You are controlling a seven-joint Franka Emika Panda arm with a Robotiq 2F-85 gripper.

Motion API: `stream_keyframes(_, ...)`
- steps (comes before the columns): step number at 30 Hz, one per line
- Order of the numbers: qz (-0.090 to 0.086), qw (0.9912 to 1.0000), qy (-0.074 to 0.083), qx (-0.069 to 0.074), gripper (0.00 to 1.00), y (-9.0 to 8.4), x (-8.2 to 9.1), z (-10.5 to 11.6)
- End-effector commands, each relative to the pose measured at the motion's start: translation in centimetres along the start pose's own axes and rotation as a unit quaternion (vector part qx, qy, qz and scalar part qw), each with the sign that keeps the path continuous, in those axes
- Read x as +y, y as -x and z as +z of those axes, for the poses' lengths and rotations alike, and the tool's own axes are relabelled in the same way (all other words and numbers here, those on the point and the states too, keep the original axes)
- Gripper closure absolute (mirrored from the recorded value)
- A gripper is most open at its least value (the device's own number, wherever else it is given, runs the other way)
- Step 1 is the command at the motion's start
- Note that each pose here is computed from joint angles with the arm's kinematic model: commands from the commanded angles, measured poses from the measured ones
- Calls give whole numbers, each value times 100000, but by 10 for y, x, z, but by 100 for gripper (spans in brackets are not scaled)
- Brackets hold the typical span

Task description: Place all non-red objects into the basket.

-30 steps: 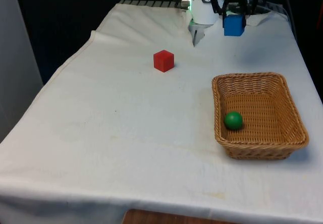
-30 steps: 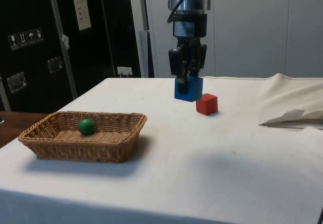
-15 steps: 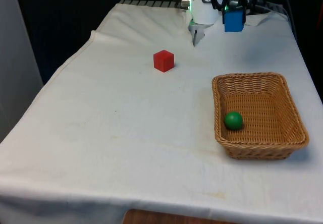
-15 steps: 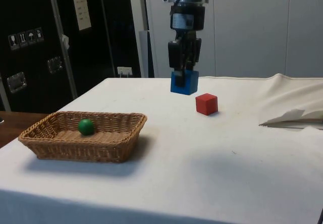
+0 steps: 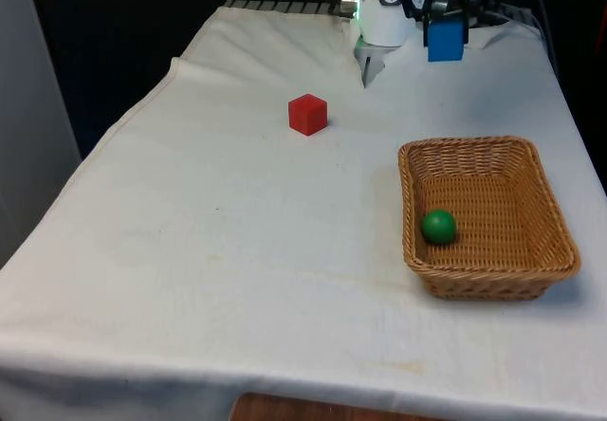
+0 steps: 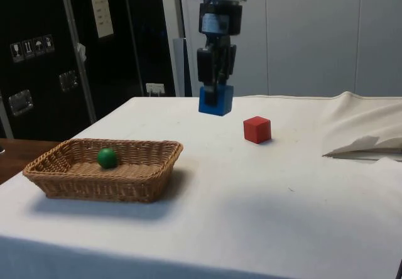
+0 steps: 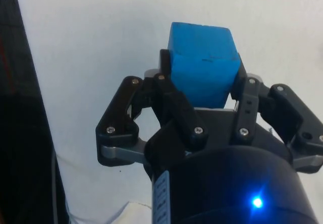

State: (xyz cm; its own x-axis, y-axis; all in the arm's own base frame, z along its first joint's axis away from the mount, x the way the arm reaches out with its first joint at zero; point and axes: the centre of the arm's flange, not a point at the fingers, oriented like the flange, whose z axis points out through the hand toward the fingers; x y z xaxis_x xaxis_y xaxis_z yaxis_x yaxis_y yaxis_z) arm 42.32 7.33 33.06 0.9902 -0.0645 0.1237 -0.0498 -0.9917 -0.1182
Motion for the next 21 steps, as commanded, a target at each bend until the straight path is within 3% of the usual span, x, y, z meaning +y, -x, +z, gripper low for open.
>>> stream_keyframes(1,-300,99999,-168,1,99,-3,-4,1)
stream_keyframes(21,-4089,99916,383,-39,99,-35,-39,13)
